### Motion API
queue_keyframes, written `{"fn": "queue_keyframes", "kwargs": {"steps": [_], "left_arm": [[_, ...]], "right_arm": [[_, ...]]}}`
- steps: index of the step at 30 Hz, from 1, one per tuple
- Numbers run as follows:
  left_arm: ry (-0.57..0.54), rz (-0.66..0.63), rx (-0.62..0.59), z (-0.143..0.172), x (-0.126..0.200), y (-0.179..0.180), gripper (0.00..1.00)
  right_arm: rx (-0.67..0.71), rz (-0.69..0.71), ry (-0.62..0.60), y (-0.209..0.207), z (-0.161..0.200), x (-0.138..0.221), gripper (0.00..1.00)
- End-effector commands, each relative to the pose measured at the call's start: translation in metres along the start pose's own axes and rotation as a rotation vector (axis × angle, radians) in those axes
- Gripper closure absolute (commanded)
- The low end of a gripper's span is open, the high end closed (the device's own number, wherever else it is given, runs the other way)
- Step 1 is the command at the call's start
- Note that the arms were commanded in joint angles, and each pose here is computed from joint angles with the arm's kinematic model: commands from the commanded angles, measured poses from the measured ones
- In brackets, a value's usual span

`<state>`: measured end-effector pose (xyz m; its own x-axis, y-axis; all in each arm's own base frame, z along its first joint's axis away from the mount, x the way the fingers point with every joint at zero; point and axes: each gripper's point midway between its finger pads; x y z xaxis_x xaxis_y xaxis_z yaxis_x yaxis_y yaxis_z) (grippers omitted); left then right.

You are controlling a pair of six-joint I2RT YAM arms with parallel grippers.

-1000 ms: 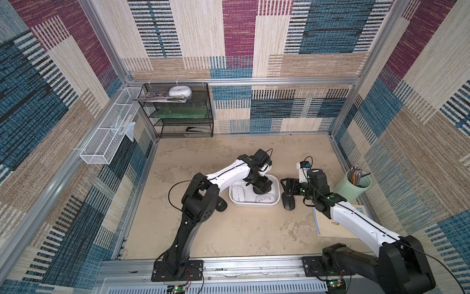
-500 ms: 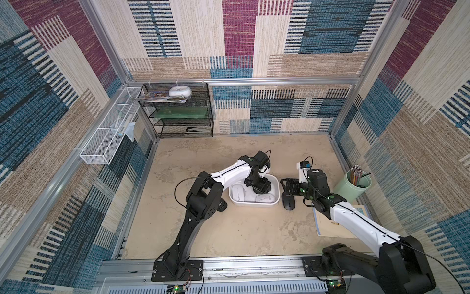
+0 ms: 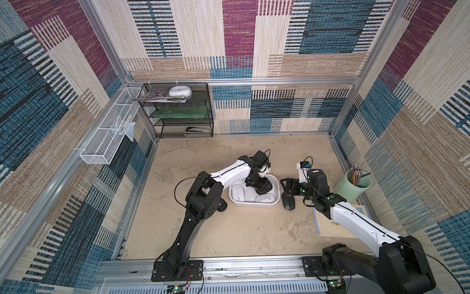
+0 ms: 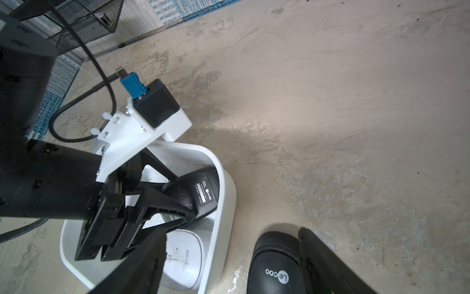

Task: Take out the mouse from the storage box
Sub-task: Pick up the mouse from the storage box.

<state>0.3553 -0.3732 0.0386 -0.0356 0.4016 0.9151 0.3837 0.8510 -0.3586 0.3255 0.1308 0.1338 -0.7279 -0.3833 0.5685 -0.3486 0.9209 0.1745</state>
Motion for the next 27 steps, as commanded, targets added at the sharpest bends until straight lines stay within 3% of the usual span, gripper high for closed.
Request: {"fn": "queue_keyframes", "kwargs": {"steps": [1, 6, 10, 12, 18, 27], "left_arm": [[0.037, 0.004, 0.003, 0.012, -0.004, -0.002, 0.40], [0.031, 0.021, -0.004, 0.014, -0.006, -0.009, 0.40], [0.035, 0.033, -0.006, 0.014, -0.010, -0.015, 0.32], [0.037, 0.036, -0.001, 0.014, -0.012, -0.015, 0.32], [0.023, 0.022, 0.002, 0.013, -0.009, -0.014, 0.48], [-0.096, -0.003, 0.011, 0.002, 0.019, -0.016, 0.67]], "right_arm": [[0.002, 0.002, -0.021, 0.000, -0.005, 0.000, 0.16], [0.000, 0.005, -0.019, -0.001, -0.005, -0.001, 0.16], [0.001, 0.006, -0.021, -0.001, -0.006, -0.001, 0.16], [0.001, 0.006, -0.020, -0.001, -0.005, -0.001, 0.16], [0.003, 0.006, -0.023, -0.001, -0.006, 0.000, 0.16], [0.003, 0.010, -0.023, -0.001, -0.005, 0.001, 0.16]]}}
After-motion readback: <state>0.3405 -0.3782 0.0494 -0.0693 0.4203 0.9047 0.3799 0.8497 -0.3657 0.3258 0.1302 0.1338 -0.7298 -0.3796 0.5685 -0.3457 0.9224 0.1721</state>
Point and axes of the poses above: each gripper's point midway between its finger pads, its own x axis back along the fingers, its own y axis along the line the jaws close on, z = x × y, and after that the axes turned 15 degrees about x, right-handed
